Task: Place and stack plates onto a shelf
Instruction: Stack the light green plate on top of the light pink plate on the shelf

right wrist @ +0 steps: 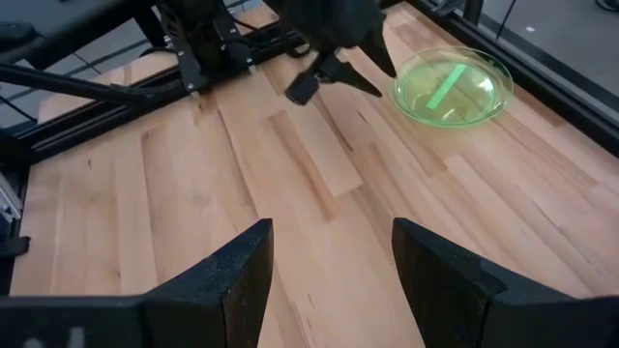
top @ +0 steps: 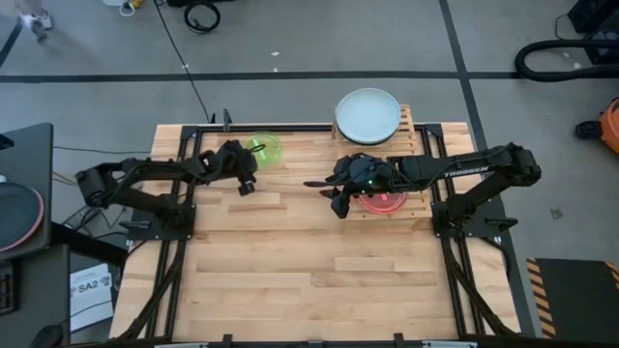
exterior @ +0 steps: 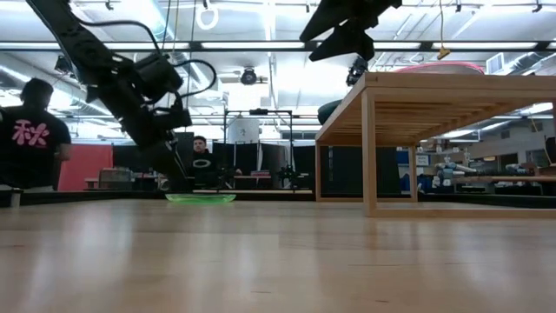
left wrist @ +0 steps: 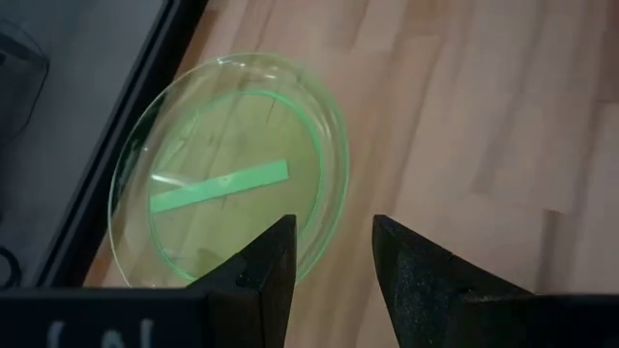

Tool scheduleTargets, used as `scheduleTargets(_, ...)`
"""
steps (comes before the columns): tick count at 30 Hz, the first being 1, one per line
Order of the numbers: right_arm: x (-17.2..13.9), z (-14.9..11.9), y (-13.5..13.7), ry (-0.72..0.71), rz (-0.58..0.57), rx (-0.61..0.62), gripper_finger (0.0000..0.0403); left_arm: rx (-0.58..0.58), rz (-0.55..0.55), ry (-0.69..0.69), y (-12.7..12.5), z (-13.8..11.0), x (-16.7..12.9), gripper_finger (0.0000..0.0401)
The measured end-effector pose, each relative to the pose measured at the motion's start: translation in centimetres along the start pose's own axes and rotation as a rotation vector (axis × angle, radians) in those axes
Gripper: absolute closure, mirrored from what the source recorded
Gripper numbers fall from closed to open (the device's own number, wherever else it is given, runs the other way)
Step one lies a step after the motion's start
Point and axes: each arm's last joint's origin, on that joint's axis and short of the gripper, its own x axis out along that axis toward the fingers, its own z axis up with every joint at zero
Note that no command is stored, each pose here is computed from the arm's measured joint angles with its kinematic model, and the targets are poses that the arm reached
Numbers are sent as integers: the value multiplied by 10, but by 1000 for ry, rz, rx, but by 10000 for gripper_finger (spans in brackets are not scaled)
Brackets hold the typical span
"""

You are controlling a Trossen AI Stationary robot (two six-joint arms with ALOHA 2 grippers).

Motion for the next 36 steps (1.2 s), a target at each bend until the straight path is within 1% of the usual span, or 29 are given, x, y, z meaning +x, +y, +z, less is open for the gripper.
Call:
scheduleTargets(7,0,0,0,-2,1,1,185,-20,23,4,3,-4,20,257)
scheduleTargets(13,0,0,0,-2,1,1,185,-19,-21,35,0,-10,31,257)
scheduleTargets(23,0,0,0,-2,1,1,185,-34,-7,11,-2,-12,46,257)
scheduleTargets(28,0,0,0,-2,1,1,185,-60,-1,13,1,-15,51,257)
scheduleTargets(32,0,0,0,-2,1,1,185,-122,-6,4,5,-17,52,257)
scheduleTargets(36,0,0,0,-2,1,1,185,-157,-6,6,8,-18,53,259)
